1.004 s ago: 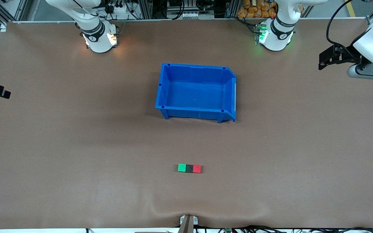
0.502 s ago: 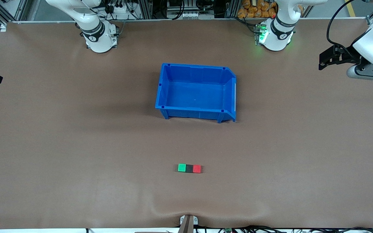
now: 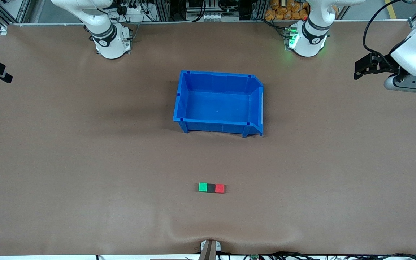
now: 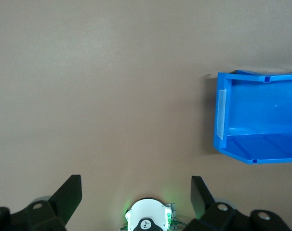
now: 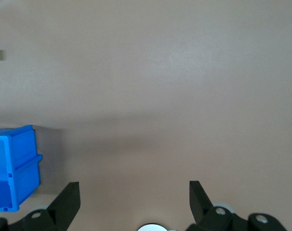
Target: Attach green and red cubes to black cube
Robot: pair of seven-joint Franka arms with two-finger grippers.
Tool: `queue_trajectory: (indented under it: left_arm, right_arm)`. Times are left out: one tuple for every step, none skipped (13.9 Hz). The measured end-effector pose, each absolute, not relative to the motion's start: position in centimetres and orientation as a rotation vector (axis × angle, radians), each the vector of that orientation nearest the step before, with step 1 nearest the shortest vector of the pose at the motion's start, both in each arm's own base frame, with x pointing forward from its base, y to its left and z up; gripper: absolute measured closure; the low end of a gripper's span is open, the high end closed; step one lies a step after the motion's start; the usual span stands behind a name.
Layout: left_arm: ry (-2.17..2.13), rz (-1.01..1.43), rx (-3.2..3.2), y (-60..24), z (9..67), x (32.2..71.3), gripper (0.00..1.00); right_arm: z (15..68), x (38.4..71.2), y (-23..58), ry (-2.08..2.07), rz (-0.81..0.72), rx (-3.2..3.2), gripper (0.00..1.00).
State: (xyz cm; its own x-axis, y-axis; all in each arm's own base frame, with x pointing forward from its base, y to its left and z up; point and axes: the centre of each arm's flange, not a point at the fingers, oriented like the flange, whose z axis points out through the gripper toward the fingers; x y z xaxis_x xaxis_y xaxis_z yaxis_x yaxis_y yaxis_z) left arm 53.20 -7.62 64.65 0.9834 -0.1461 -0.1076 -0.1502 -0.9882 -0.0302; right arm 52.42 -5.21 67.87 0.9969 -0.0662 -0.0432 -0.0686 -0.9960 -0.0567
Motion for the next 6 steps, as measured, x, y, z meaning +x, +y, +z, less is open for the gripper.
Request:
queue_trajectory:
  left_arm:
    - [0.229, 0.163, -3.091, -7.6, 64.6, 53.2, 0.0]
    - [0.222, 0.163, -3.092, -7.3, 64.7, 53.2, 0.0]
    - [0.211, 0.164, -3.093, -6.9, 64.6, 53.3, 0.0]
    - [0.203, 0.167, -3.094, -6.6, 64.6, 53.4, 0.0]
    - [0.201, 0.171, -3.095, -6.5, 64.4, 53.5, 0.0]
    - [0.202, 0.175, -3.095, -6.5, 64.2, 53.6, 0.0]
  right_arm:
    - [67.9, 52.4, -5.2, 0.085, 0.062, -3.082, 0.0]
    - [67.9, 52.4, -5.2, 0.059, 0.061, -3.083, 0.0]
    - [67.9, 52.4, -5.3, 0.033, 0.06, -3.083, 0.0]
    - [67.9, 52.4, -5.3, 0.019, 0.063, -3.083, 0.0]
    - [67.8, 52.4, -5.3, 0.017, 0.066, -3.083, 0.0]
    - [67.8, 52.4, -5.3, 0.016, 0.067, -3.084, 0.0]
